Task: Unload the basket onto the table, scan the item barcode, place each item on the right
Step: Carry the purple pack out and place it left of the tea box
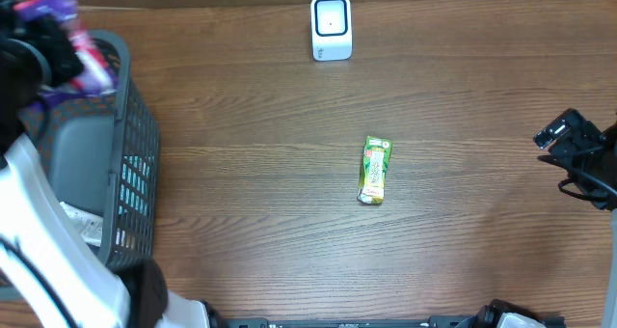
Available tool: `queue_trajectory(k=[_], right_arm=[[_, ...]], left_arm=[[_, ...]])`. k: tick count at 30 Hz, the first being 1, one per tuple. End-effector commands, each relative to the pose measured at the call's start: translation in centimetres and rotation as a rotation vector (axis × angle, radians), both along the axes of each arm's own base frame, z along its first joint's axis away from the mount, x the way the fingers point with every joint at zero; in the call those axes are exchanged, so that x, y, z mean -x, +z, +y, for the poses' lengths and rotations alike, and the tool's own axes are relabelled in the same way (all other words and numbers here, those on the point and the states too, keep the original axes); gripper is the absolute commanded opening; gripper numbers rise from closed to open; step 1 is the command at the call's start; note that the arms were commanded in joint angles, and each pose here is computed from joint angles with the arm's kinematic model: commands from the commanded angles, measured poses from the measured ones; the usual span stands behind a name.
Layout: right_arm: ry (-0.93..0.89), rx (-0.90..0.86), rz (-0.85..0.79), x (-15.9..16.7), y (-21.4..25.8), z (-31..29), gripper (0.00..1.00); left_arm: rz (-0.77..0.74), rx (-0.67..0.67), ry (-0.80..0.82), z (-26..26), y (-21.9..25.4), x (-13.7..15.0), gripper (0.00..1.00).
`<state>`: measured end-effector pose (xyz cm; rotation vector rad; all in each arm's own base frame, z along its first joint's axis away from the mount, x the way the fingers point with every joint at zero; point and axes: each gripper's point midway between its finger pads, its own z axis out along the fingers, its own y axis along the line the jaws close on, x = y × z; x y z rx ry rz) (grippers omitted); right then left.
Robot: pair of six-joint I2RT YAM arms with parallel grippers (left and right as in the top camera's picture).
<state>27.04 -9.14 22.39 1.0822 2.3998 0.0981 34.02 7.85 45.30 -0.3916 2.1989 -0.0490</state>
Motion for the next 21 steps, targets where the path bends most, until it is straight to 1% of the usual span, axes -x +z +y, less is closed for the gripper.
queue_trajectory(k=[1,4,8,13,16,21], right_arm=[[-0.010,0.011,-0.021,-0.3,0.7,-0.3,1.00],[-0.010,0.011,-0.020,-0.3,0.7,-0.3,1.00],[-0.010,0.011,-0.021,-0.3,0.7,-0.3,1.00],[-0.010,0.011,-0.020,-0.3,0.7,-0.3,1.00],[-0.010,0.011,-0.021,-0.3,0.7,-0.3,1.00],[-0.010,0.011,-0.021,-0.3,0.7,-0.3,1.00]], left_arm=[[-0.067,0.047,-0.208,-7.7,2.3,2.0,0.04],[0.028,0.086,-0.294,-12.3,0.3,2.4,0.04],[0.215,0.103,-0.310,-16.4,-4.5,1.6,0.04],[0.452,0.055,-0.185,-18.8,-12.3,-0.1,0.04],[0.592,0.056,-0.113,-20.4,-17.7,-0.9,0.04],[0.775,0.056,-0.058,-23.4,-26.3,-1.8,0.04]])
